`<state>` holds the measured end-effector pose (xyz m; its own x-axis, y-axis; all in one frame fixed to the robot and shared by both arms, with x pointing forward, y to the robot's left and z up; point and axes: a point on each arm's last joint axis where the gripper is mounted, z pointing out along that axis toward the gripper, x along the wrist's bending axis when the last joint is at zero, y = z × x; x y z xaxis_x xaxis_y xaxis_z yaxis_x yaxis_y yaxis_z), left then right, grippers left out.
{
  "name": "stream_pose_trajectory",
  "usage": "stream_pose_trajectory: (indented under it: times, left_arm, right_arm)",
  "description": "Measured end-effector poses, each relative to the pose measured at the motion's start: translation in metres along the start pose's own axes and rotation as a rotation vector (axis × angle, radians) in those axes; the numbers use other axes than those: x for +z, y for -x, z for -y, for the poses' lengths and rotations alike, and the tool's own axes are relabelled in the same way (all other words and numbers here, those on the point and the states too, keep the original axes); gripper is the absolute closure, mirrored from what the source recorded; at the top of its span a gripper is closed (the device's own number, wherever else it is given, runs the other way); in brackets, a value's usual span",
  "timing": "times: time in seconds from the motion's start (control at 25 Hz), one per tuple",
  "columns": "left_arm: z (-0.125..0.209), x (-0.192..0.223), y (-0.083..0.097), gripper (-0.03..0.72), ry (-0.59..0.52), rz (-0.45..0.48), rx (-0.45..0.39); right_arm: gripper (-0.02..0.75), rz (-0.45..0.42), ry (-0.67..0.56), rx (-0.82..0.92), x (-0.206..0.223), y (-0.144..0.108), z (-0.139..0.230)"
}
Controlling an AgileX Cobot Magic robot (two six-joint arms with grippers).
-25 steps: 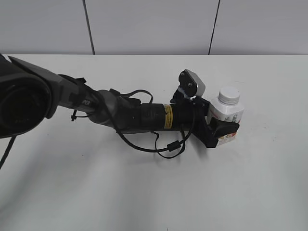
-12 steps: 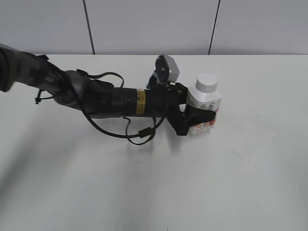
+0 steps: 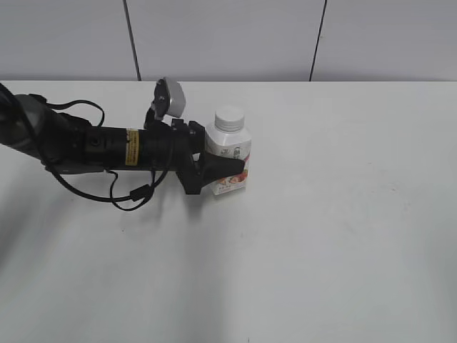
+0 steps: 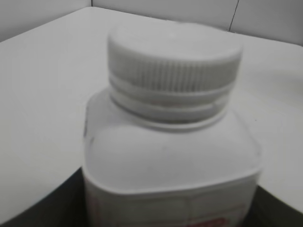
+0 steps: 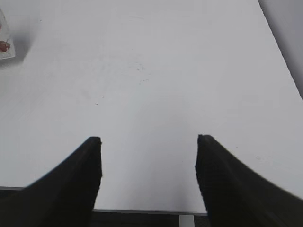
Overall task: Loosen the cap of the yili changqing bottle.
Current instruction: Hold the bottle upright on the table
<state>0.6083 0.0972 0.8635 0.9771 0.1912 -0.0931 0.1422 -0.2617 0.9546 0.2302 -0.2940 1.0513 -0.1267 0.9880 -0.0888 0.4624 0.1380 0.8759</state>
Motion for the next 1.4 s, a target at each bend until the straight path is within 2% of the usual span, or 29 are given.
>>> stream_pose_trajectory:
  times: [0.2, 0.4, 0.6, 0.96, 1.4]
  left_arm:
    - [0.007, -0.019, -0.008, 0.252, -0.008, 0.003, 0.016]
    - [0.019, -0.026, -0.008, 0.252, -0.034, 0.051, 0.064]
    - [0.026, -0.028, -0.009, 0.254, -0.048, 0.06, 0.1]
    - [0.036, -0.026, -0.008, 0.27, -0.01, 0.082, 0.063]
    - [0.038, -0.026, -0.007, 0.273, 0.002, 0.099, 0.062]
  right_arm:
    - [0.24, 0.0, 0.0, 0.0, 0.0, 0.0, 0.0]
    - [0.24, 0.0, 0.0, 0.0, 0.0, 0.0, 0.0]
    - [0.24, 0.0, 0.0, 0.0, 0.0, 0.0, 0.0]
    - [0.24, 0.0, 0.0, 0.0, 0.0, 0.0, 0.0]
    - [0.24, 0.0, 0.0, 0.0, 0.0, 0.0, 0.0]
